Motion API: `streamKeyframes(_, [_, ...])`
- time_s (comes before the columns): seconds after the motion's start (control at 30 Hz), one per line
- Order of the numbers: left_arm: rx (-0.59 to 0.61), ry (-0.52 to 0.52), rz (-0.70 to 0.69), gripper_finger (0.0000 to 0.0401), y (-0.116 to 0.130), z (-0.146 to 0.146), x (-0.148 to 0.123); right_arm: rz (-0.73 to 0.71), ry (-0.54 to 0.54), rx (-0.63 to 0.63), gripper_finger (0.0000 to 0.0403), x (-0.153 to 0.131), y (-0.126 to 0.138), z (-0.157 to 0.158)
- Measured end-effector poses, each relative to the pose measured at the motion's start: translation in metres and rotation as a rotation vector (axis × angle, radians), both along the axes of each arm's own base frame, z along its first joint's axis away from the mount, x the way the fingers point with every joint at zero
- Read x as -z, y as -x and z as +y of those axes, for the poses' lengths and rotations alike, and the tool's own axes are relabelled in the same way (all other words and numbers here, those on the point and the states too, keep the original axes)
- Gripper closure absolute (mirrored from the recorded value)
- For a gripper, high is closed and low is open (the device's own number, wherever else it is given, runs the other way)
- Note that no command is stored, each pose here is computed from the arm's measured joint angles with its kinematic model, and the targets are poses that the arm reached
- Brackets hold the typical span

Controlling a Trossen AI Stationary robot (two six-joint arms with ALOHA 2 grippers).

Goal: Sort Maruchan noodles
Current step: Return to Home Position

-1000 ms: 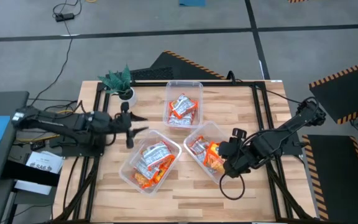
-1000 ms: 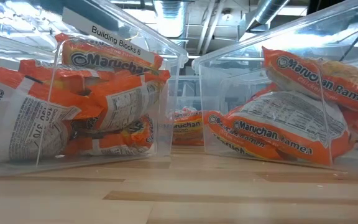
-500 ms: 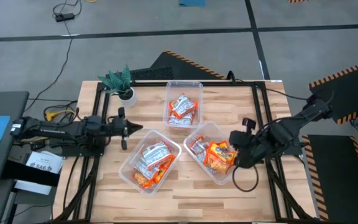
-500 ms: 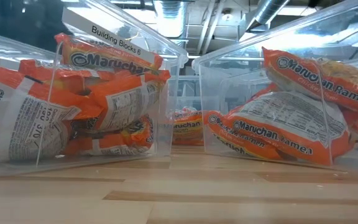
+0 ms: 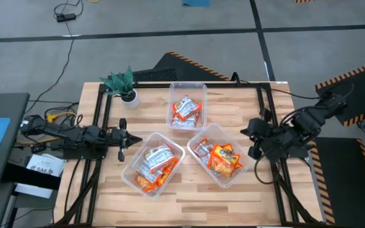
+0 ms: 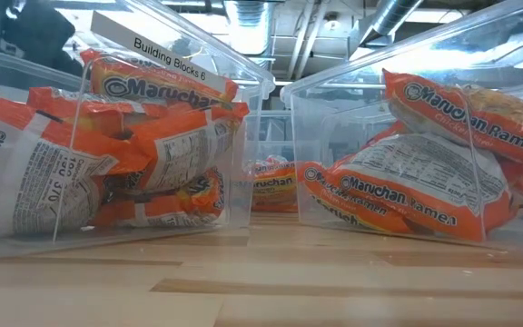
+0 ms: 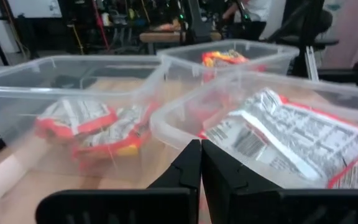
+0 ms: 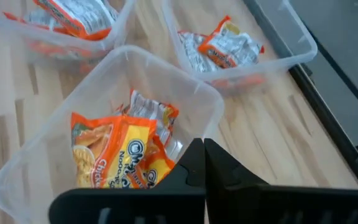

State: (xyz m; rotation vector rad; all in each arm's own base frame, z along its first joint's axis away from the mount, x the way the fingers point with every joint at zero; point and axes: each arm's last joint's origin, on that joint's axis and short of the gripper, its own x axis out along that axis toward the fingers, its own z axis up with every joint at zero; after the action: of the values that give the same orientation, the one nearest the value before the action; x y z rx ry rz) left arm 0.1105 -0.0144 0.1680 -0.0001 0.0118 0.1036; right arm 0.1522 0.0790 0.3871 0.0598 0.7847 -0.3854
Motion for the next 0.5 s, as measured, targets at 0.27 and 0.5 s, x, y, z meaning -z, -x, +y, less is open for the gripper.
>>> streamKeyframes(0.27, [0.063, 0.005, -0.068, 0.0401, 0.007, 0.0, -0.006, -0.099, 0.019, -0.051, 0.0395, 0.035, 0.022, 0.0])
streamKeyframes(0.5, [0.076, -0.01, -0.072, 0.0401, 0.008, 0.0, -0.006, -0.352, -0.017, -0.113, 0.0395, 0.08, 0.045, -0.012])
